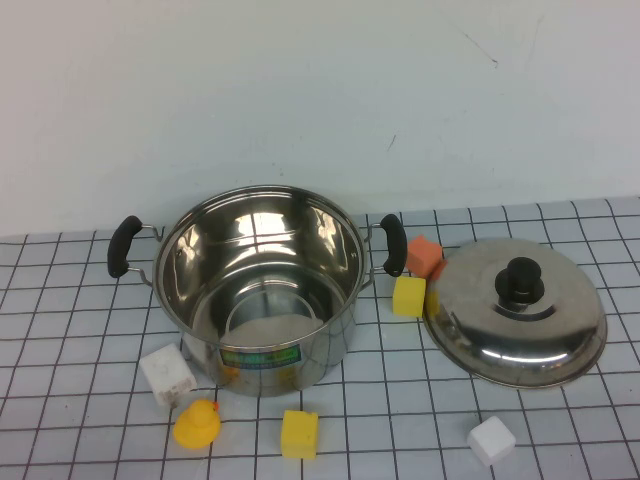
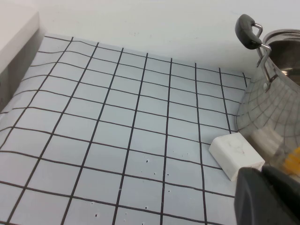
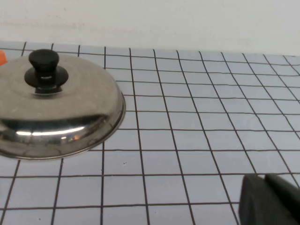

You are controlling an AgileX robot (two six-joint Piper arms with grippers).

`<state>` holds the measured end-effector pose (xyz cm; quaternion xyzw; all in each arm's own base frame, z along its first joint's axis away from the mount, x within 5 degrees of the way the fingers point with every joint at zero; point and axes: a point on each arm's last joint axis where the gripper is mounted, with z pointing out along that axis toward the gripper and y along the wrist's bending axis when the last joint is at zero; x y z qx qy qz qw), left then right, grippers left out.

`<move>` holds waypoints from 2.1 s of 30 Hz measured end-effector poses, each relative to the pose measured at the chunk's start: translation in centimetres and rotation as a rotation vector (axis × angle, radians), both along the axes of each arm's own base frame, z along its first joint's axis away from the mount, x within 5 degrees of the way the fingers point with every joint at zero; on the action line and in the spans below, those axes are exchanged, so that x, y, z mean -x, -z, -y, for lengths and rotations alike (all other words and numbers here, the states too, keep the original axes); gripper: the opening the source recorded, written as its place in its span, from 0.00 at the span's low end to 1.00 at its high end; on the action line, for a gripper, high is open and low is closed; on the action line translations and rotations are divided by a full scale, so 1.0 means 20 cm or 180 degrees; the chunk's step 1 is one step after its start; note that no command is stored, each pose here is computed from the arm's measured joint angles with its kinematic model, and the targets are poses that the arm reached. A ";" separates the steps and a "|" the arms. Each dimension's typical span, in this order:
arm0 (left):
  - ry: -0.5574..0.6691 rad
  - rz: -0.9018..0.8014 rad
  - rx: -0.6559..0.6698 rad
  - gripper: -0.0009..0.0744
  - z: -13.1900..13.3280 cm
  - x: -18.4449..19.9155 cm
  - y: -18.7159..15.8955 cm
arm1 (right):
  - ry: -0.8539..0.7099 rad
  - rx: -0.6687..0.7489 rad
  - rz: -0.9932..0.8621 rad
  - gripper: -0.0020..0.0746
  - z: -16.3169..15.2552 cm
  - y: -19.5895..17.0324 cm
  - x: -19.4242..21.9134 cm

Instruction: Cover the pot

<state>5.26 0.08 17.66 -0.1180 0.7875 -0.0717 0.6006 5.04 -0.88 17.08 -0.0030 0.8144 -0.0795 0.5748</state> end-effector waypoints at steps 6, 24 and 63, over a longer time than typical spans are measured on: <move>0.0000 0.0000 0.0000 0.01 0.00 0.00 0.00 | 0.0000 0.0000 0.0000 0.02 0.00 0.00 0.00; 0.0000 0.0000 0.0000 0.01 0.00 0.00 0.00 | 0.0000 0.0000 0.0000 0.02 0.00 0.00 0.00; 0.0000 0.0000 0.0001 0.01 0.00 0.00 0.00 | -0.0121 -0.1855 0.0749 0.02 -0.08 -0.08 -0.03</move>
